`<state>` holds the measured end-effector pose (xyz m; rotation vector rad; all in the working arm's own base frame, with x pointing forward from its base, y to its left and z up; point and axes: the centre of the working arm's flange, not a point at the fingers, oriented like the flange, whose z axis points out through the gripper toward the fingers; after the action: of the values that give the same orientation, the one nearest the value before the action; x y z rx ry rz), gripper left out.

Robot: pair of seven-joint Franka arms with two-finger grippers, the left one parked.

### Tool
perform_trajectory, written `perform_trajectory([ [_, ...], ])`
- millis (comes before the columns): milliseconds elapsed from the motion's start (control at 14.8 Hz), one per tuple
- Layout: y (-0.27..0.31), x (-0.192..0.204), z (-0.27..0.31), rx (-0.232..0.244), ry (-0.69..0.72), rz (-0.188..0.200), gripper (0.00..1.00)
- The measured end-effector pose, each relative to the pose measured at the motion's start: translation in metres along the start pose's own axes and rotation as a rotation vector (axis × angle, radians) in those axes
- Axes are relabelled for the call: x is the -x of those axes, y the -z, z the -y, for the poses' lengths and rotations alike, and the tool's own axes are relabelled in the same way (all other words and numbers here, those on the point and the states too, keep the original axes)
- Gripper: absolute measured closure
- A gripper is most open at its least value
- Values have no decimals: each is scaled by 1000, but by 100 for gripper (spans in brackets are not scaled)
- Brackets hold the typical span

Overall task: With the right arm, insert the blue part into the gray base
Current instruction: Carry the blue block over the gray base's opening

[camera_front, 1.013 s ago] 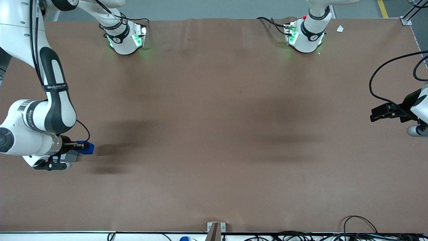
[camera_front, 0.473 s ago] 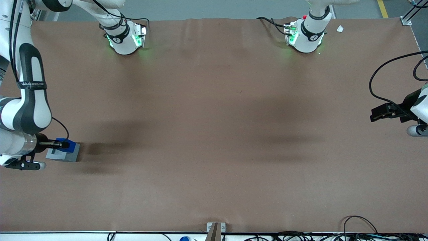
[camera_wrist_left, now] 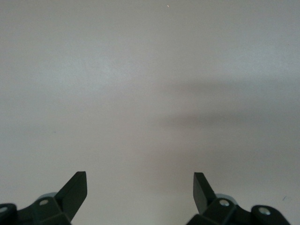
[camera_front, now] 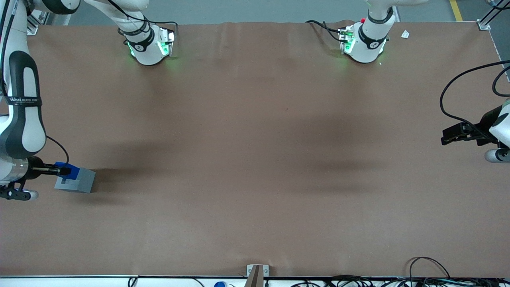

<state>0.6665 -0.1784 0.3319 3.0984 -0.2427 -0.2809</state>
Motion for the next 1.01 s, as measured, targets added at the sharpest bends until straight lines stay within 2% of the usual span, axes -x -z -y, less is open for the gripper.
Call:
perform_trajectory([
  [540,-10,-5,-5,0,22,8,49],
  [1013,-10,-15,-10,4,34,-7,49],
])
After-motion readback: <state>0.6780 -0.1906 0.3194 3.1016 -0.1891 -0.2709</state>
